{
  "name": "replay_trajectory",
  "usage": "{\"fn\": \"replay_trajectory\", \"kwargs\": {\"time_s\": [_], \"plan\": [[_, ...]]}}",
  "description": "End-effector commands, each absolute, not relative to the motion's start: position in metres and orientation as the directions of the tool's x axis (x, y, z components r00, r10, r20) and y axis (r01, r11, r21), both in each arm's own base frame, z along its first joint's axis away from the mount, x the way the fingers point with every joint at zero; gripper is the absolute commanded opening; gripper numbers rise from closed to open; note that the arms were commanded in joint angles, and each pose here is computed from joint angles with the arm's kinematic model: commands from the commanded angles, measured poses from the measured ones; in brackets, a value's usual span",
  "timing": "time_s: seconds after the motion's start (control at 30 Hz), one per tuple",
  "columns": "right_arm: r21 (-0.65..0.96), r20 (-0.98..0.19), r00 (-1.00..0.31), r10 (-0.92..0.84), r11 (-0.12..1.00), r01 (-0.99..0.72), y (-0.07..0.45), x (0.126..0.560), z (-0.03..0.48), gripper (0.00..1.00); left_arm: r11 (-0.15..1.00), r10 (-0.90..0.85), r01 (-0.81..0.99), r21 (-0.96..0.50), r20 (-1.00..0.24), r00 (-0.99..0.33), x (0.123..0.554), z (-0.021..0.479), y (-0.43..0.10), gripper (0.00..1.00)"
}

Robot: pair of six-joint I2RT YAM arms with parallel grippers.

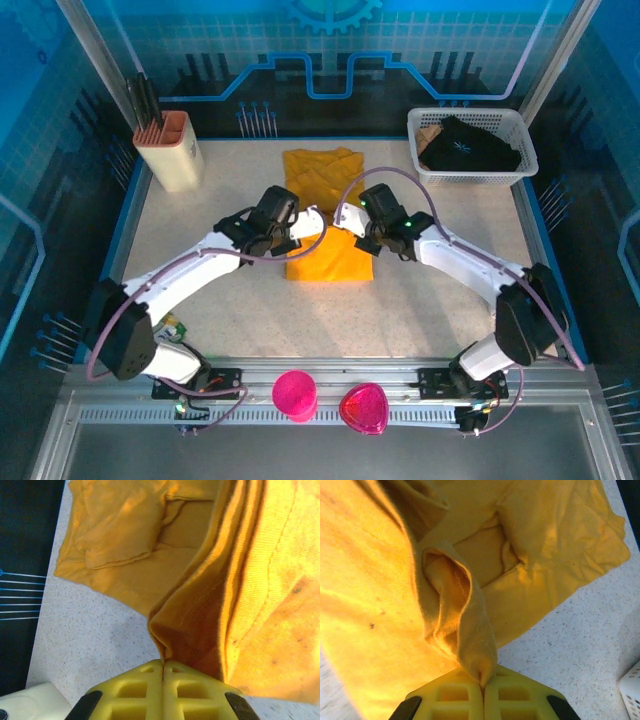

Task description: Fold and stack the t-shirts

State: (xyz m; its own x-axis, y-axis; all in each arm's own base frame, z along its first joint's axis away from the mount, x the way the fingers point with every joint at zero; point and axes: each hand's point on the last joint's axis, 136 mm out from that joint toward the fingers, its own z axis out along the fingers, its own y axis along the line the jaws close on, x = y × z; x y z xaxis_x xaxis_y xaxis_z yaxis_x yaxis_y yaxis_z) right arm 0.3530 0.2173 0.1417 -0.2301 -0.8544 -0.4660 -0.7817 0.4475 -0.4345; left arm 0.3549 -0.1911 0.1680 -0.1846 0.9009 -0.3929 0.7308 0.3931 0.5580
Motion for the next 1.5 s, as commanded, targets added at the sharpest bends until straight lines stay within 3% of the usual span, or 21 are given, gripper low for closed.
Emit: {"fn": "replay_trajectory", "kwargs": {"time_s": [0.0, 0.27, 0.63, 0.67, 0.73, 0.77, 0.83, 0.9, 1.13, 1.23, 1.33, 1.4, 1.47], "plan": [[-0.481, -0.521, -0.256, -0.814, 0.528, -0.700, 0.220, 0.395, 0.149, 0.00, 0.453, 0.871, 0.658, 0.601, -0.456, -0.183, 0.392, 0.182, -0.196, 0.00], [-0.488, -0.487, -0.342, -0.804, 0.575, -0.657, 0.213, 0.440, 0.103, 0.00, 0.475, 0.870, 0.649, 0.595, -0.430, -0.242, 0.436, 0.138, -0.190, 0.00], [-0.451, -0.519, -0.400, -0.755, 0.640, -0.622, 0.209, 0.464, 0.067, 0.00, 0.486, 0.870, 0.640, 0.595, -0.399, -0.291, 0.461, 0.093, -0.183, 0.01], [-0.444, -0.526, -0.401, -0.750, 0.644, -0.623, 0.209, 0.465, 0.067, 0.00, 0.488, 0.869, 0.639, 0.594, -0.399, -0.293, 0.462, 0.092, -0.182, 0.08], [-0.438, -0.537, -0.412, -0.736, 0.661, -0.609, 0.208, 0.468, 0.067, 0.16, 0.496, 0.865, 0.632, 0.596, -0.401, -0.301, 0.465, 0.090, -0.180, 0.18], [-0.443, -0.540, -0.415, -0.732, 0.667, -0.599, 0.207, 0.470, 0.068, 0.25, 0.499, 0.863, 0.628, 0.597, -0.404, -0.303, 0.466, 0.090, -0.180, 0.27], [-0.454, -0.558, -0.419, -0.716, 0.686, -0.568, 0.204, 0.474, 0.075, 0.42, 0.517, 0.853, 0.607, 0.604, -0.423, -0.306, 0.468, 0.095, -0.179, 0.57], [-0.447, -0.590, -0.409, -0.696, 0.704, -0.552, 0.204, 0.475, 0.088, 0.52, 0.534, 0.842, 0.584, 0.612, -0.450, -0.298, 0.470, 0.106, -0.180, 0.66], [-0.427, -0.737, -0.281, -0.614, 0.747, -0.510, 0.202, 0.461, 0.182, 0.65, 0.649, 0.752, 0.403, 0.646, -0.625, -0.209, 0.470, 0.198, -0.175, 0.99], [-0.394, -0.806, -0.215, -0.552, 0.770, -0.501, 0.194, 0.441, 0.231, 0.67, 0.740, 0.644, 0.316, 0.594, -0.761, -0.076, 0.449, 0.268, -0.173, 0.99], [-0.292, -0.880, -0.230, -0.415, 0.855, -0.428, 0.170, 0.422, 0.277, 0.72, 0.829, 0.492, 0.248, 0.501, -0.865, 0.101, 0.415, 0.340, -0.164, 0.99], [-0.177, -0.904, -0.321, -0.284, 0.929, -0.326, 0.142, 0.409, 0.292, 0.87, 0.839, 0.430, 0.281, 0.467, -0.884, 0.185, 0.388, 0.367, -0.163, 0.99], [-0.128, -0.900, -0.337, -0.276, 0.907, -0.402, 0.140, 0.391, 0.299, 0.86, 0.785, 0.436, 0.377, 0.491, -0.871, 0.227, 0.361, 0.367, -0.169, 0.99]]}}
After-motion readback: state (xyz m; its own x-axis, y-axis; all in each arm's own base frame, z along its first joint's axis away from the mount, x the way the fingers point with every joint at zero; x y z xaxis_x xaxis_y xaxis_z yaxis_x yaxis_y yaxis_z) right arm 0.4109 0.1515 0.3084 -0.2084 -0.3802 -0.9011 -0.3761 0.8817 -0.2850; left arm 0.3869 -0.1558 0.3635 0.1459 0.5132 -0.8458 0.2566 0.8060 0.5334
